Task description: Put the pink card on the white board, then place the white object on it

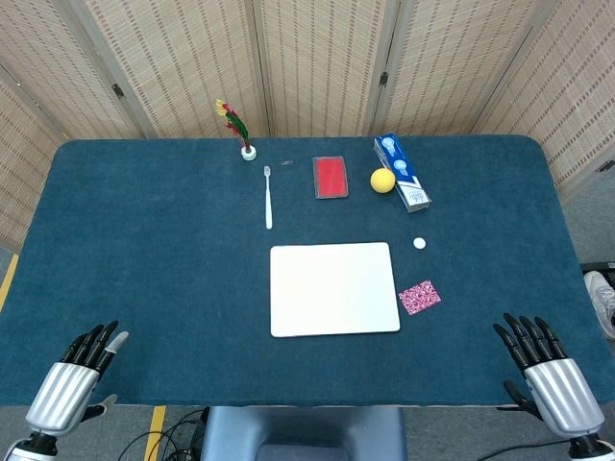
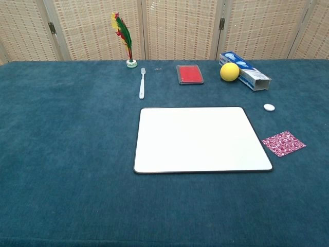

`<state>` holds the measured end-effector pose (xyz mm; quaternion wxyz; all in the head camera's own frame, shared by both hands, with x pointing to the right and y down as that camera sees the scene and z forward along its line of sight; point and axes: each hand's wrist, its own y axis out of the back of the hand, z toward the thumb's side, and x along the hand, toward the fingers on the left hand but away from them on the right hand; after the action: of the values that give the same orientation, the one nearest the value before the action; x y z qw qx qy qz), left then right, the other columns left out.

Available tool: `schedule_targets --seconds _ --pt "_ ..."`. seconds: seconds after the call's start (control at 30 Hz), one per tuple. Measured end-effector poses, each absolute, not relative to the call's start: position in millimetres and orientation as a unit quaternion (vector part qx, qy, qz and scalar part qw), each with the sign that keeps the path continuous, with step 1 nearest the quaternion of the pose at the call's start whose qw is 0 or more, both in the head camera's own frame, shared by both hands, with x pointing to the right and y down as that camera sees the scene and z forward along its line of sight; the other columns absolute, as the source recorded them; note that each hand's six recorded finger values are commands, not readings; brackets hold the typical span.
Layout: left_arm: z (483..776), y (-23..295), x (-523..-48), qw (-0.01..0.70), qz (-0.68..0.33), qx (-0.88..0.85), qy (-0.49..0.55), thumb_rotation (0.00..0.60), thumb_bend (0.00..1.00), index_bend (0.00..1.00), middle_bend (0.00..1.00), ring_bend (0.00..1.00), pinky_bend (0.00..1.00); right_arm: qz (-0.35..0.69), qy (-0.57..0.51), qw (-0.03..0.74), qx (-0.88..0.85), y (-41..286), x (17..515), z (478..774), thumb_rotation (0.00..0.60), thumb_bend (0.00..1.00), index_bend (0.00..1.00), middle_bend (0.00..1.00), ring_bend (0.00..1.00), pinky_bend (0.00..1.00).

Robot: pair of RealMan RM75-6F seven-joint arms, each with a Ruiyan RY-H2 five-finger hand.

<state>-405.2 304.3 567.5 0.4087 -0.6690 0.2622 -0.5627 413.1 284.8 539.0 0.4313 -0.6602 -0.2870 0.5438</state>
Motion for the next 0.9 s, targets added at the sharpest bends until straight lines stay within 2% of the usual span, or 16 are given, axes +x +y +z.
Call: schedule_targets --seconds 0.33,0.63,0.9 --pt "565 311 -398 0.430 -0.561 -0.658 0.258 0.600 0.17 0.09 0.00 0.00 0.19 0.540 -0.286 0.421 -0.670 288 415 536 0.600 0.19 0.00 0.00 0.00 0.00" --pt "559 318 -397 0.429 -0.541 -0.674 0.264 0.600 0.17 0.10 0.00 0.00 0.19 0.525 -0.267 0.439 -0.678 283 405 553 0.600 0.19 0.00 0.00 0.00 0.00" --pt "567 305 -417 0.411 -0.572 -0.654 0.278 0.600 0.17 0.10 0.00 0.00 0.19 0.542 -0.218 0.427 -0.690 248 406 581 0.600 0.20 0.12 0.02 0.00 0.00"
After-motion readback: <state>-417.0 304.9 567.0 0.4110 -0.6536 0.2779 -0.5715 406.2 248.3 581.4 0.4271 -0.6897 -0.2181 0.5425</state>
